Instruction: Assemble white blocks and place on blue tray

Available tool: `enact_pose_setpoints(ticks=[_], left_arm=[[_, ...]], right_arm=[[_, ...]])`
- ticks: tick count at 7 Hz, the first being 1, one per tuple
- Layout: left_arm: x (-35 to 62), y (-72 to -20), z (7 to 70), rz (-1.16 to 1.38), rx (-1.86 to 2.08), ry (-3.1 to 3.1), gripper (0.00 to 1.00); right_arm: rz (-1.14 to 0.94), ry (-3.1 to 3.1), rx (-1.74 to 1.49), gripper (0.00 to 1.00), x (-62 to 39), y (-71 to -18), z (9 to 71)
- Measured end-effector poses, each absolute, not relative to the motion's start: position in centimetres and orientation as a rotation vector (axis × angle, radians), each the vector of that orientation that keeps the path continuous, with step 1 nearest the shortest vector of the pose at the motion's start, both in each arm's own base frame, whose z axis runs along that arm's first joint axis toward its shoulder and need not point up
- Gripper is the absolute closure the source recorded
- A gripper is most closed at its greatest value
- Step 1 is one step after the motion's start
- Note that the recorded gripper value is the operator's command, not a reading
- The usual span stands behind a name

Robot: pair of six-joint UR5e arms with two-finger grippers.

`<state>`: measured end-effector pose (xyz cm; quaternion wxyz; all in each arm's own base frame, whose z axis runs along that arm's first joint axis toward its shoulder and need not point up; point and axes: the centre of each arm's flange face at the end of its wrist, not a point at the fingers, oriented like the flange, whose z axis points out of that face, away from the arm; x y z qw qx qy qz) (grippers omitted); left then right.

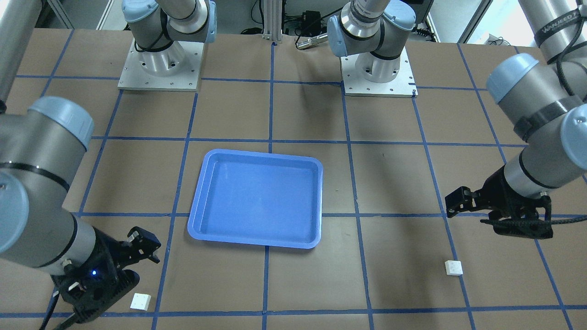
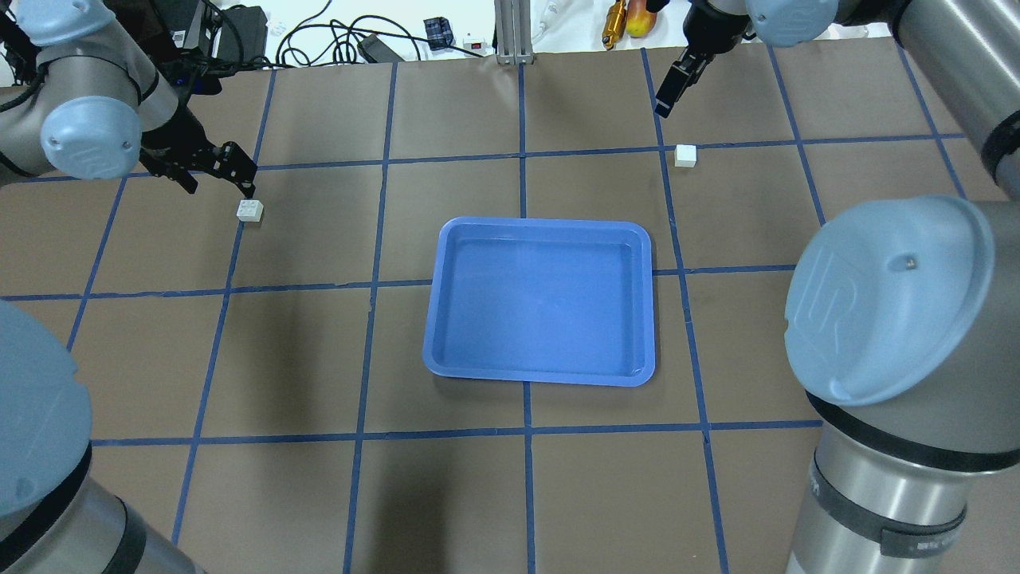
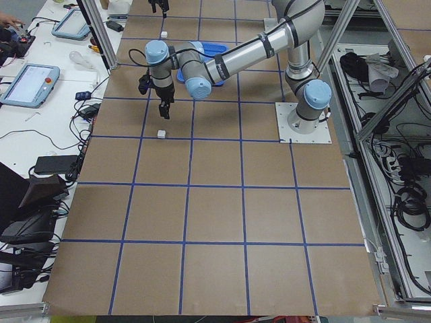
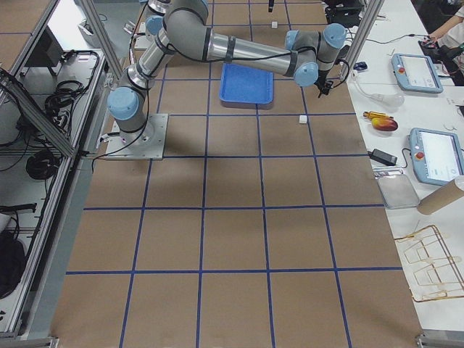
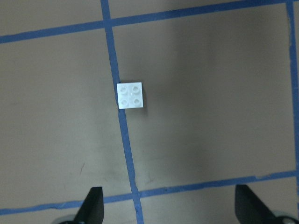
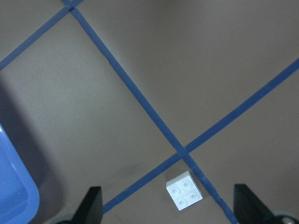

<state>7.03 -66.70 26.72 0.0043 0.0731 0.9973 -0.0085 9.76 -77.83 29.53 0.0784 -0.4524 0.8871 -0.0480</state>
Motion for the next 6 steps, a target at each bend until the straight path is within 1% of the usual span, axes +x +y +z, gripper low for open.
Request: enact_pose_setpoints(ticks=[3, 6], left_arm=[[8.2, -70.0, 21.5, -0.005, 0.326, 3.121, 0.0], [8.7, -70.5, 18.5, 0.049, 0.338, 3.131, 0.1]], right_arm=[[-0.214, 2.458, -1.46, 0.01, 2.3, -79.1, 24.6], [-0.327, 2.296, -1.667, 0.01, -1.6, -79.3, 21.2]])
